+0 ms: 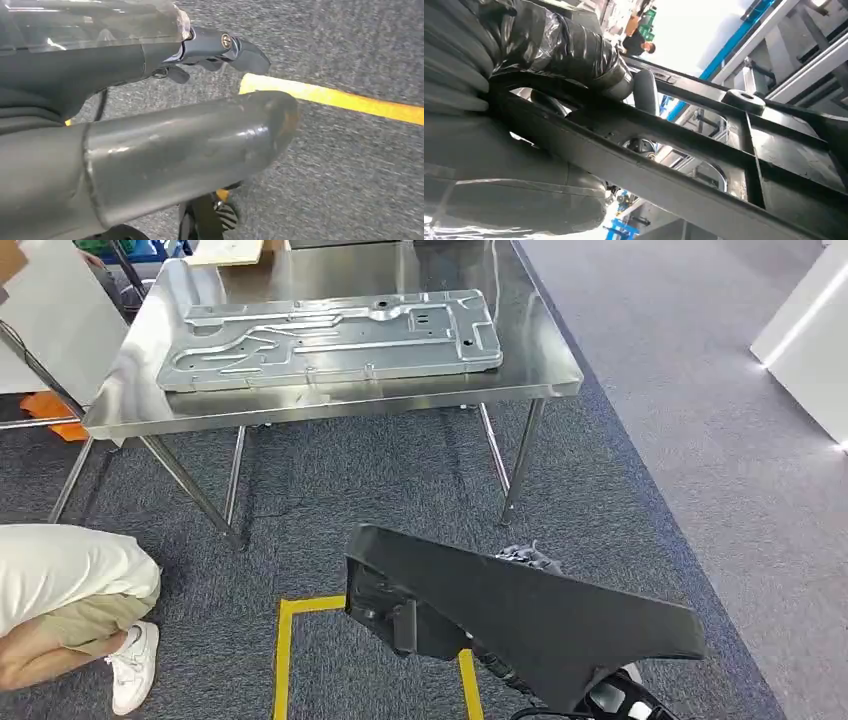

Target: Take the parts from the cabinet and place them on the table.

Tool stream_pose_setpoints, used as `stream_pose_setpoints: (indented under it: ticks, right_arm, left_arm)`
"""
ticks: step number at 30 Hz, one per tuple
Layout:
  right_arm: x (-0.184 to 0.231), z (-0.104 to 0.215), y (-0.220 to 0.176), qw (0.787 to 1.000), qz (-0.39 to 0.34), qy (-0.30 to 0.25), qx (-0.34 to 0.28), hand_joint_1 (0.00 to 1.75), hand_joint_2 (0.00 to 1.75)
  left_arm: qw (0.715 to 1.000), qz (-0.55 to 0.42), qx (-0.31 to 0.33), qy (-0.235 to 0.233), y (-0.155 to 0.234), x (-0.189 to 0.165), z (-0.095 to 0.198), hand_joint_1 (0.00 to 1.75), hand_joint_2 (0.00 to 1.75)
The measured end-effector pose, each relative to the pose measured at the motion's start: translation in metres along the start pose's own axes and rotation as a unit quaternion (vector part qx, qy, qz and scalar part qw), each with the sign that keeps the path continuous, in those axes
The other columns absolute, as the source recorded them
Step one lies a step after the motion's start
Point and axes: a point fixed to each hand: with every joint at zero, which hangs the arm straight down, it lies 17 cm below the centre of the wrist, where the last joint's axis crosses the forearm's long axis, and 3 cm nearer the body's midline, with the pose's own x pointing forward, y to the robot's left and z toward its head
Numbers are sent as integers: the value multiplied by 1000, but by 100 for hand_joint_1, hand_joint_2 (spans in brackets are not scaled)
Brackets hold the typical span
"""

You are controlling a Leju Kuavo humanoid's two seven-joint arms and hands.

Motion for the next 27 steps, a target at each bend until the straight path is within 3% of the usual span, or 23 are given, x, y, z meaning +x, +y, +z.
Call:
stream_pose_setpoints:
  ticks: [27]
  right_arm:
    - [-1, 0, 0, 1000, 1, 2, -1, 168, 175]
  left_arm:
    - [1000, 0, -2, -5, 0, 4, -1, 0, 0]
